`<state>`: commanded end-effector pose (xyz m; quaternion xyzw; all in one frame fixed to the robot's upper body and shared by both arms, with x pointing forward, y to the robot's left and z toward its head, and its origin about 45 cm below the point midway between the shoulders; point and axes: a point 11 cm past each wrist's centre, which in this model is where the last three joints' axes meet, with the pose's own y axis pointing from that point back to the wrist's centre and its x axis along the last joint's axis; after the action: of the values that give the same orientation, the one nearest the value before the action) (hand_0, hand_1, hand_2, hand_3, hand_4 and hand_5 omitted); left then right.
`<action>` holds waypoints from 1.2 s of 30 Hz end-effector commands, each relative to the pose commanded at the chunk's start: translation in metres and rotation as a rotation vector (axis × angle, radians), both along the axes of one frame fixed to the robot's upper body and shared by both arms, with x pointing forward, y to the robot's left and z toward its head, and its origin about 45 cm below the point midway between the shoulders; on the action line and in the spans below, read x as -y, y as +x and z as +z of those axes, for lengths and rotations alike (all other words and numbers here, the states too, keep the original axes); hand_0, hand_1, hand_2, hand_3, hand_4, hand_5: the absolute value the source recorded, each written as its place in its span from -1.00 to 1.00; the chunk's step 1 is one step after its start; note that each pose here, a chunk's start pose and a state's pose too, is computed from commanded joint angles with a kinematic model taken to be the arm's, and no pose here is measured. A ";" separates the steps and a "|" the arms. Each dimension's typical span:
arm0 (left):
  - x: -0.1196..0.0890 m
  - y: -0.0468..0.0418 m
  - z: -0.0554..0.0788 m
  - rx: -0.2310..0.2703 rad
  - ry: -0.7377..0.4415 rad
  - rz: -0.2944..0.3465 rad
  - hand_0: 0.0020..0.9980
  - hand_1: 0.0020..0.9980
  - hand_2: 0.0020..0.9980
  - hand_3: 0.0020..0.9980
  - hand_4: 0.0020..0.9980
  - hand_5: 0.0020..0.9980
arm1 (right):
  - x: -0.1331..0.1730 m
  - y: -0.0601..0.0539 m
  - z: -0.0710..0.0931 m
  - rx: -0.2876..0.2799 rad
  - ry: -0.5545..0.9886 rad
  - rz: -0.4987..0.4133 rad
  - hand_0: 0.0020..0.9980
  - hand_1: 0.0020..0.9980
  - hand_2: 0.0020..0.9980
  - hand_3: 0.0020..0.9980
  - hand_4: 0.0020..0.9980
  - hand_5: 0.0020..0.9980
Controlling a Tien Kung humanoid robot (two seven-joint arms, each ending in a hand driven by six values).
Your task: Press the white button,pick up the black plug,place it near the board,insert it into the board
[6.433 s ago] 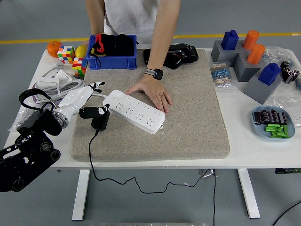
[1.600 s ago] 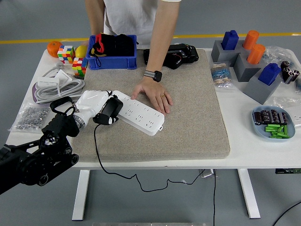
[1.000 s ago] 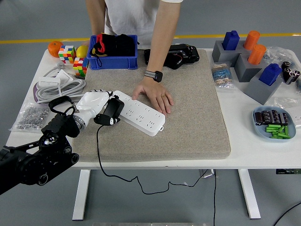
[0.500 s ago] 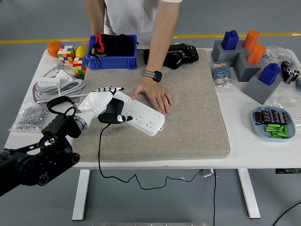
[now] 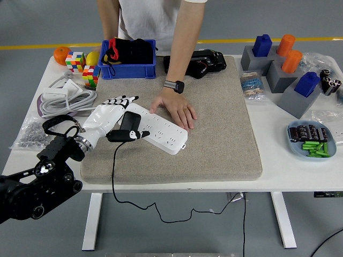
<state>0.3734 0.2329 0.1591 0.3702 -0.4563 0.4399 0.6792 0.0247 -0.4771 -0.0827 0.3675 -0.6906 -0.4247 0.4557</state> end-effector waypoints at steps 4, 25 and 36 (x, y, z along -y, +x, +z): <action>-0.006 -0.0146 -0.002 -0.002 0.009 -0.027 0.89 0.95 0.87 0.84 1.00 0.56 | 0.001 0.001 0.000 0.003 -0.001 -0.003 0.50 0.44 0.40 0.31 0.44 -0.19; -0.001 -0.0113 -0.020 -0.062 0.065 -0.022 0.87 0.91 0.74 0.68 0.86 0.47 | 0.000 0.000 0.000 -0.002 0.000 0.008 0.50 0.44 0.40 0.31 0.44 -0.20; 0.010 -0.0060 -0.019 -0.067 0.066 -0.039 0.83 0.88 0.72 0.63 0.82 0.43 | 0.001 -0.001 0.000 -0.006 -0.002 0.013 0.50 0.44 0.40 0.31 0.44 -0.20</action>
<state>0.3674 0.2227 0.1400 0.3979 -0.4550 0.3986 0.6898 0.0242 -0.4778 -0.0823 0.3702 -0.6872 -0.4222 0.4610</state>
